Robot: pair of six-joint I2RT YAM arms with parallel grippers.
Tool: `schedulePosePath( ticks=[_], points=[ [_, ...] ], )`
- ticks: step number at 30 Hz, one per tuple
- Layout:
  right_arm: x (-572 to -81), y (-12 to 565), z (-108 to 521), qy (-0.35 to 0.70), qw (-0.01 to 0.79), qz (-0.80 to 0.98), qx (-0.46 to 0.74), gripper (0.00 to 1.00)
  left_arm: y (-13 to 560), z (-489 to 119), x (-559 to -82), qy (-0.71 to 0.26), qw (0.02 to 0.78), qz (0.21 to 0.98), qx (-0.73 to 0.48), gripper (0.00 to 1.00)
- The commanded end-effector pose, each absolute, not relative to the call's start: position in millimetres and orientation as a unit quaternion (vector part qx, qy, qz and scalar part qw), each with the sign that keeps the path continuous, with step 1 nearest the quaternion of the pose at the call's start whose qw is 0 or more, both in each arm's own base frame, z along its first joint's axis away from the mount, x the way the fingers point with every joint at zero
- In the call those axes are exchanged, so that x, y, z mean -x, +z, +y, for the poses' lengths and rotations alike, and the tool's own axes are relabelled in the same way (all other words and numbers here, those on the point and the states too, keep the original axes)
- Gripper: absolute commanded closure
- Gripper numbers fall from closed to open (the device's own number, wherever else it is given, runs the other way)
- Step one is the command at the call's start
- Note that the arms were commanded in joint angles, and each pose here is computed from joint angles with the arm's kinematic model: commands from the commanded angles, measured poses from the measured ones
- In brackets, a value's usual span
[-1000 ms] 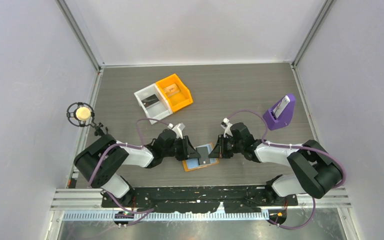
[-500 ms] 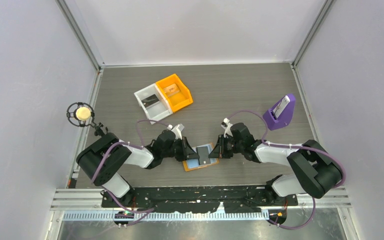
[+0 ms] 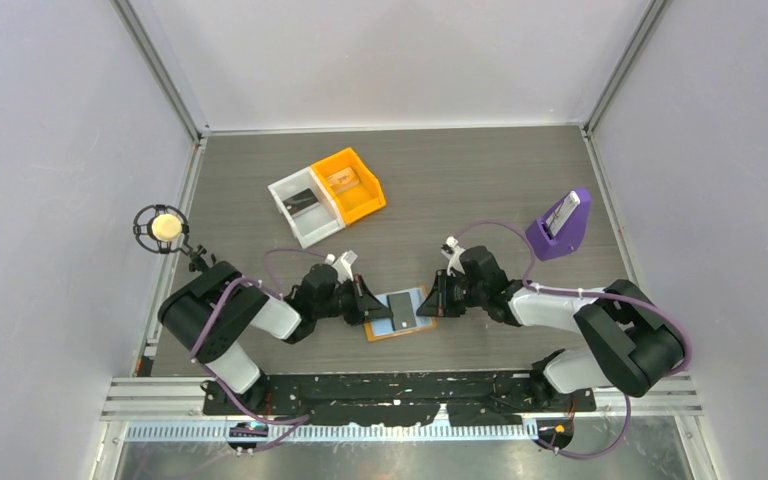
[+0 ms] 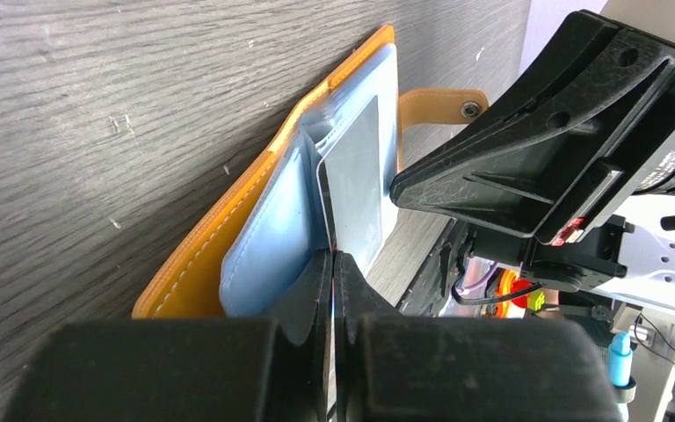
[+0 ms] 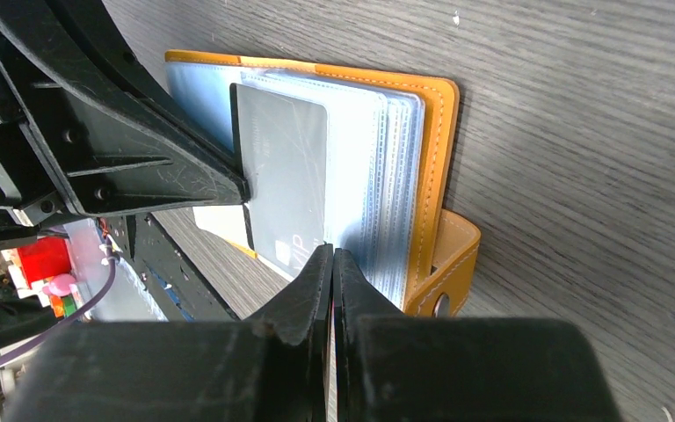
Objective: Take the credit cards out of the card holder
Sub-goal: Remove the credit card from the card holder.
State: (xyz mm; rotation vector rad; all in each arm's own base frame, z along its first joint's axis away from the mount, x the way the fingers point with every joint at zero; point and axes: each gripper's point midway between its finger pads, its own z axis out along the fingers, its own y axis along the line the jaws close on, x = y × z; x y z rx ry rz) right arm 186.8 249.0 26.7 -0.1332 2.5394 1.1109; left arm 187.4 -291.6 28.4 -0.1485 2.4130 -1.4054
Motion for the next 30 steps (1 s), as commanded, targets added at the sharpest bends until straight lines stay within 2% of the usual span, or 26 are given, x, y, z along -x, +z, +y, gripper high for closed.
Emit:
schedulePosePath(
  ticks=[1, 12, 17, 22, 24, 30],
  points=[
    [-184.0, 9.3, 235.9, 0.352, 0.175, 0.919, 0.039, 0.95, 32.3, -293.3, -186.9, -0.511, 0.174, 0.841, 0.039, 0.99],
    [-194.0, 59.4, 242.0, 0.377, 0.224, 0.897, 0.057, 0.90, 36.5, -296.5, -188.1, -0.517, 0.170, 0.838, 0.039, 1.00],
    [-199.0, 71.0, 255.2, 0.396, 0.222, 0.888, 0.072, 0.87, 37.7, -297.3, -187.5, -0.517, 0.165, 0.839, 0.040, 1.00],
    [-199.3, 76.5, 272.5, 0.404, 0.217, 0.884, 0.093, 0.71, 37.1, -297.2, -187.5, -0.512, 0.161, 0.843, 0.041, 1.00],
    [-199.9, 75.7, 276.9, 0.404, 0.216, 0.883, 0.099, 0.69, 41.5, -299.8, -185.9, -0.520, 0.152, 0.839, 0.043, 1.00],
    [-202.7, 52.5, 281.9, 0.394, 0.196, 0.892, 0.101, 0.73, 51.9, -304.1, -183.5, -0.529, 0.128, 0.838, 0.050, 1.00]
  ],
)
